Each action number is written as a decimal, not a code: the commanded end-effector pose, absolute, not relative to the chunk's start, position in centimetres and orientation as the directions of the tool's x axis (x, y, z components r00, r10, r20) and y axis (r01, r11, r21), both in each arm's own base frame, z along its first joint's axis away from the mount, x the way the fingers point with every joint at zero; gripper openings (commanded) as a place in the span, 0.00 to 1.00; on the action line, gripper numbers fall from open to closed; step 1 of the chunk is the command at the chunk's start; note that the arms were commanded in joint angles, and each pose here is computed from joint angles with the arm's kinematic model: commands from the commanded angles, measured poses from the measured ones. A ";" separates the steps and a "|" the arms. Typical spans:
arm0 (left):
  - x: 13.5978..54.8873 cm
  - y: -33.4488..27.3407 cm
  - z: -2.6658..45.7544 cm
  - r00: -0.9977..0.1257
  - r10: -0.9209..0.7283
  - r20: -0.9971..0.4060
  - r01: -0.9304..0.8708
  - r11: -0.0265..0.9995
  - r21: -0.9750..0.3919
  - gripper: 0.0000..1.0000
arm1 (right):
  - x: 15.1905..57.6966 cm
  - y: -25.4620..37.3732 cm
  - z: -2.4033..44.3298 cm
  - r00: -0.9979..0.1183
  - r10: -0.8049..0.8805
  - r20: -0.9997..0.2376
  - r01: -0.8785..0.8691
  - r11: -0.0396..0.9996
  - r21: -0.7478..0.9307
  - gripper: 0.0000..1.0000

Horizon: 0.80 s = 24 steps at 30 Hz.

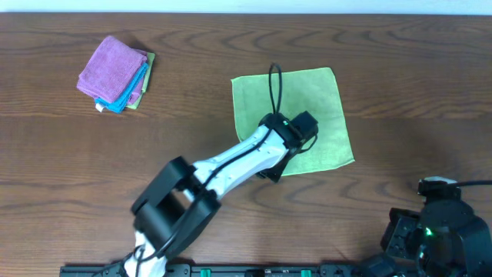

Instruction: Fold the cloth

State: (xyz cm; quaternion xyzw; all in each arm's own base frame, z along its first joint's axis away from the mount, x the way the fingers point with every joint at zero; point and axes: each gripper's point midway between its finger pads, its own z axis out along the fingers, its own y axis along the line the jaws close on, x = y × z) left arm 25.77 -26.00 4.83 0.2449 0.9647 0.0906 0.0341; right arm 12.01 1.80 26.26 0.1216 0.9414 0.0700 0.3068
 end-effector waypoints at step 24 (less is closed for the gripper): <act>27.8 -28.6 0.3 -0.899 0.429 -0.089 0.410 0.895 0.174 0.06 | 12.0 1.8 26.4 -0.777 0.276 -0.566 0.187 0.959 0.211 0.02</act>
